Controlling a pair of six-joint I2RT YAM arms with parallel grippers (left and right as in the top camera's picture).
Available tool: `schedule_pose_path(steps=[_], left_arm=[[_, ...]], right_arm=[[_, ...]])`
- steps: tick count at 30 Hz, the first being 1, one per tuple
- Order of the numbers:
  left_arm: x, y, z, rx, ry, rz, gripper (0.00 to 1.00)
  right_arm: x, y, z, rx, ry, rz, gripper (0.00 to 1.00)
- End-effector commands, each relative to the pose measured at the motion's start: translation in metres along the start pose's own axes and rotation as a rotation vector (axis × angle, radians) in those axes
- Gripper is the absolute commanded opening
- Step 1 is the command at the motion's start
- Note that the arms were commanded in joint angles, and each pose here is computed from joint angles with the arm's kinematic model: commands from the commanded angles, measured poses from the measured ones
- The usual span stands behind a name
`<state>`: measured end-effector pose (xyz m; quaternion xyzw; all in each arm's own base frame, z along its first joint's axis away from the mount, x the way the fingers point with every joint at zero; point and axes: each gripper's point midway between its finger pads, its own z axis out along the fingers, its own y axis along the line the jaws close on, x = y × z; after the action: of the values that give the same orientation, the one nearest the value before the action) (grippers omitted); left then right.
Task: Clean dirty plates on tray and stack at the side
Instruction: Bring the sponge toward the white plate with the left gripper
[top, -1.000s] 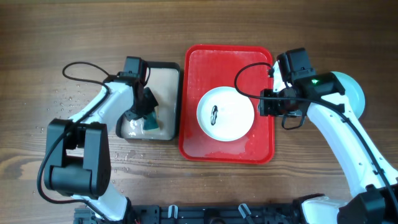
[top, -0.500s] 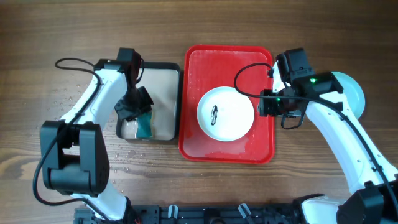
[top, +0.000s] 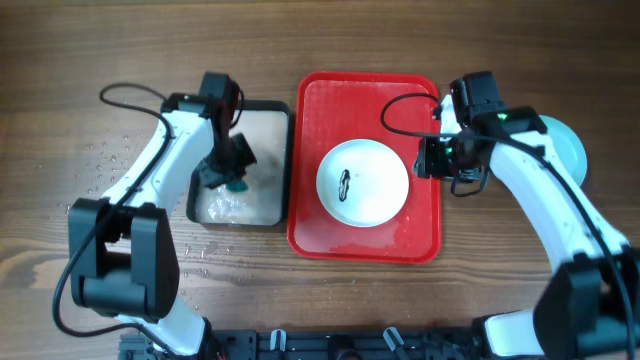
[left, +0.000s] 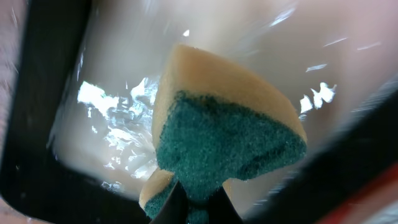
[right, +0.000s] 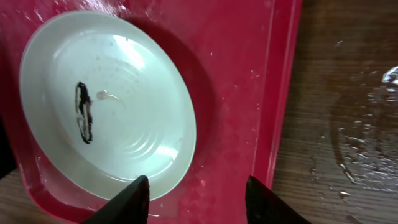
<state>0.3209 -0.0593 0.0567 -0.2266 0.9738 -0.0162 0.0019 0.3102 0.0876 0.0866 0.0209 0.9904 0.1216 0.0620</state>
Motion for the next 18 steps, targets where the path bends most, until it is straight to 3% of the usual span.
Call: schedule_pose_path(steps=[1, 9, 15, 18], left_arm=[[-0.009, -0.005, -0.018, 0.014, -0.057, 0.027, 0.04], [0.019, 0.014, 0.042, -0.007, -0.012, 0.025, 0.04], [0.008, -0.06, -0.05, 0.25, -0.078, 0.099, 0.04], [0.025, -0.101, -0.052, 0.324, -0.074, 0.12, 0.04]], right_arm=[[0.006, 0.004, 0.029, -0.057, 0.089, -0.054, 0.49], [0.0, 0.002, 0.041, -0.053, 0.086, -0.041, 0.5], [-0.014, -0.003, 0.069, -0.043, 0.073, -0.048, 0.49], [-0.003, -0.008, 0.09, -0.039, 0.149, -0.029, 0.32]])
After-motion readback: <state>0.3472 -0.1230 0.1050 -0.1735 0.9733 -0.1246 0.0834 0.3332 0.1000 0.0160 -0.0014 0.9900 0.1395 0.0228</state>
